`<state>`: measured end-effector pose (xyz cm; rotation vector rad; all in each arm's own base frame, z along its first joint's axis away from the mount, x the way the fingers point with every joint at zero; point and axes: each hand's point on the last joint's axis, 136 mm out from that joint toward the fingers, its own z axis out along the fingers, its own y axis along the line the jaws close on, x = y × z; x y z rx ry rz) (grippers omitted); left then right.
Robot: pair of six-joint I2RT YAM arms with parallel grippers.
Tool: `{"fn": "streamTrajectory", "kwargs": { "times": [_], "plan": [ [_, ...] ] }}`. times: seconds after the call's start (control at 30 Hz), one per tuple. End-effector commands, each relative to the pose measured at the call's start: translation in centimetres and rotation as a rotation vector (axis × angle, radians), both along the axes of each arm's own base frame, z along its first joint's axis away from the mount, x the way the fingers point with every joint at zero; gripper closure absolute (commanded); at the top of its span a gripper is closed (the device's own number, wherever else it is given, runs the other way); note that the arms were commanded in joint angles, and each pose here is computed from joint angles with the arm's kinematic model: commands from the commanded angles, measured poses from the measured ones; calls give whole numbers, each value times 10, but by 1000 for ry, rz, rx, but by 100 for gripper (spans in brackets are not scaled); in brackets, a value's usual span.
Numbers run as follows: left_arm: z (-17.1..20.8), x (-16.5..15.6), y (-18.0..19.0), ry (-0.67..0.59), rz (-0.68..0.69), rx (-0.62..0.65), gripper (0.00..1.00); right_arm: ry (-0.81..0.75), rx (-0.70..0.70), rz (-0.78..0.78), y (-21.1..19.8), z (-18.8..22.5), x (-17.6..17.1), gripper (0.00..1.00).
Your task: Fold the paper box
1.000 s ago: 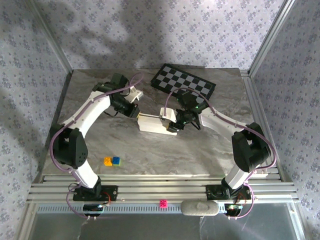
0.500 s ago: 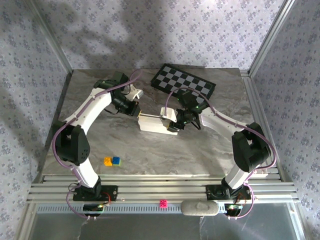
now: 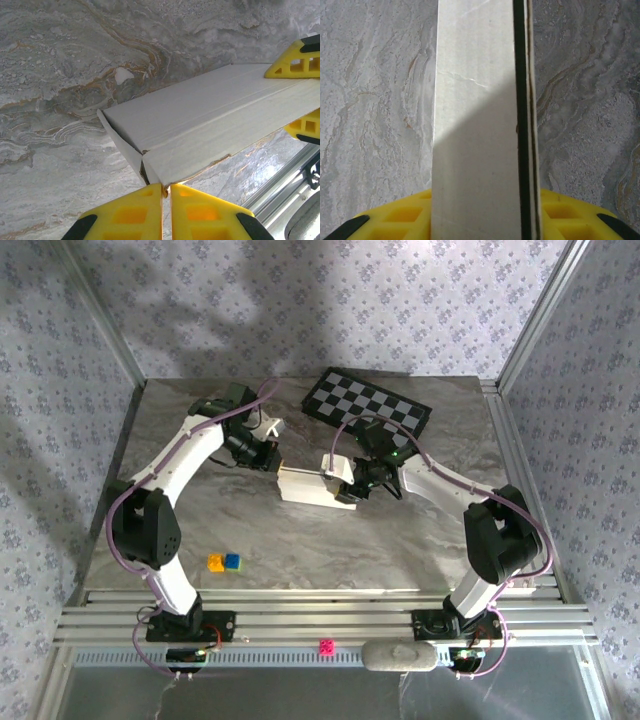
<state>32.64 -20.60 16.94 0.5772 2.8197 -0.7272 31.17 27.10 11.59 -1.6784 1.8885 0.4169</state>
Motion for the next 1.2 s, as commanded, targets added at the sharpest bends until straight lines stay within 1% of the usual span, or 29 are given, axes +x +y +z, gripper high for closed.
{"fn": "streamTrajectory", "kwargs": {
  "times": [0.0,0.4,0.63,0.67,0.8,0.9,1.07,1.17],
  "plan": [
    [-2,-6,-8,26,-5,-39,89,17,0,-14,2,0,2,60],
    [-13,1,-1,-35,18,-7,90,19,-3,-18,1,0,3,60],
    [-15,1,0,-37,42,-7,90,15,-1,-22,1,1,2,56],
    [-15,1,0,-36,47,-8,91,-15,18,-21,6,15,9,55],
    [-11,0,-1,-24,74,-26,88,-19,19,-17,5,18,9,57],
    [-4,0,-2,-18,121,-69,85,-15,8,-15,4,13,8,57],
    [-2,-3,-3,25,167,-130,84,-15,-3,-17,2,8,8,57],
    [3,-3,-3,35,194,-160,82,-16,-6,-16,3,6,8,57]
  ]
}}
